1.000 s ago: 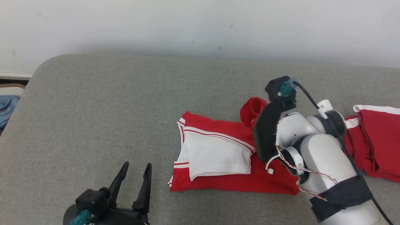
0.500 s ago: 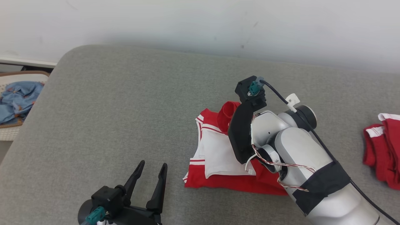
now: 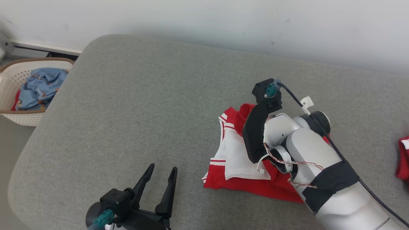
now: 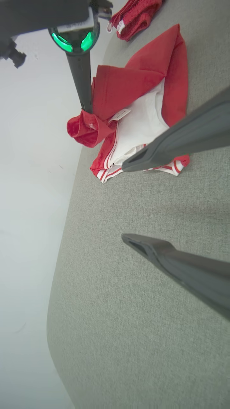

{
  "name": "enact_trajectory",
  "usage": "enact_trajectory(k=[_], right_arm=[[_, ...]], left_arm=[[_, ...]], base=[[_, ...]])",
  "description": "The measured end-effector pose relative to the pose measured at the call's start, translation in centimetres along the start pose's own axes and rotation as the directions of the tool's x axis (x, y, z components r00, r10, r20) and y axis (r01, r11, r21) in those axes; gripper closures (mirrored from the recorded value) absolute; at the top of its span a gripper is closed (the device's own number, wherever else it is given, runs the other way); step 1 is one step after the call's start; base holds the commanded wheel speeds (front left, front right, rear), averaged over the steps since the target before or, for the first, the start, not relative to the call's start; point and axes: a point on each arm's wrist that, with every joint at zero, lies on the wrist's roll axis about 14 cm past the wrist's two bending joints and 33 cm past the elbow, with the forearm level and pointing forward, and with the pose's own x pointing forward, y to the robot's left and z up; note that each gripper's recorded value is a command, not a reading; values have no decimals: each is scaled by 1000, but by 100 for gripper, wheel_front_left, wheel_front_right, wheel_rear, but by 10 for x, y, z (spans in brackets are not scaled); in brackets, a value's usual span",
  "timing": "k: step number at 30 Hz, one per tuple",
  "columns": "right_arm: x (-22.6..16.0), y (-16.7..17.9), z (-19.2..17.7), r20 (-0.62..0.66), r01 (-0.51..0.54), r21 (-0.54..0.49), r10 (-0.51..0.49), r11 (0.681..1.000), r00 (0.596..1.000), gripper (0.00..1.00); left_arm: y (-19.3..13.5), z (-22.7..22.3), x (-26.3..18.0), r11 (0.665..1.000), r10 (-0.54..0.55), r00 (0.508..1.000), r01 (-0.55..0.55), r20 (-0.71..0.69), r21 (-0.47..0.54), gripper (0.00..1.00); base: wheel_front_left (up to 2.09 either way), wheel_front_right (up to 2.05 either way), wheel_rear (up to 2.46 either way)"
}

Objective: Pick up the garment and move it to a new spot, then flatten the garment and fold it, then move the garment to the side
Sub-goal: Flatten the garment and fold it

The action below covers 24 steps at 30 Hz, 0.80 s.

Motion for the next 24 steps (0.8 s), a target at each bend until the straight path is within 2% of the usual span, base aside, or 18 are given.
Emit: enact_trajectory(k=[8,9,10,18,24], right_arm=[[10,19,-3,-5,-57,-14,57,998,998,100],[10,20,-1,4,-60,-15,60,998,998,33],[9,21,2,14,-66,-12,66,998,998,0],[-2,45,19,100,-165,26,162,986,982,0],[-24,53,57,263,-225,59,202,973,943,0]], left_arm=[[7,-3,-4,1000,27,1000,-27,-8,-1,0],[8,-2,-4,1000,29,1000,-29,-4,-3,0],[8,-2,-5,1000,30,1000,-30,-1,-4,0],[11,2,-6,999,43,999,-42,15,-19,0],[7,6,-5,1000,24,999,-24,31,-18,0]], base=[[0,0,0],[0,0,0],[0,0,0],[0,0,0],[0,0,0]])
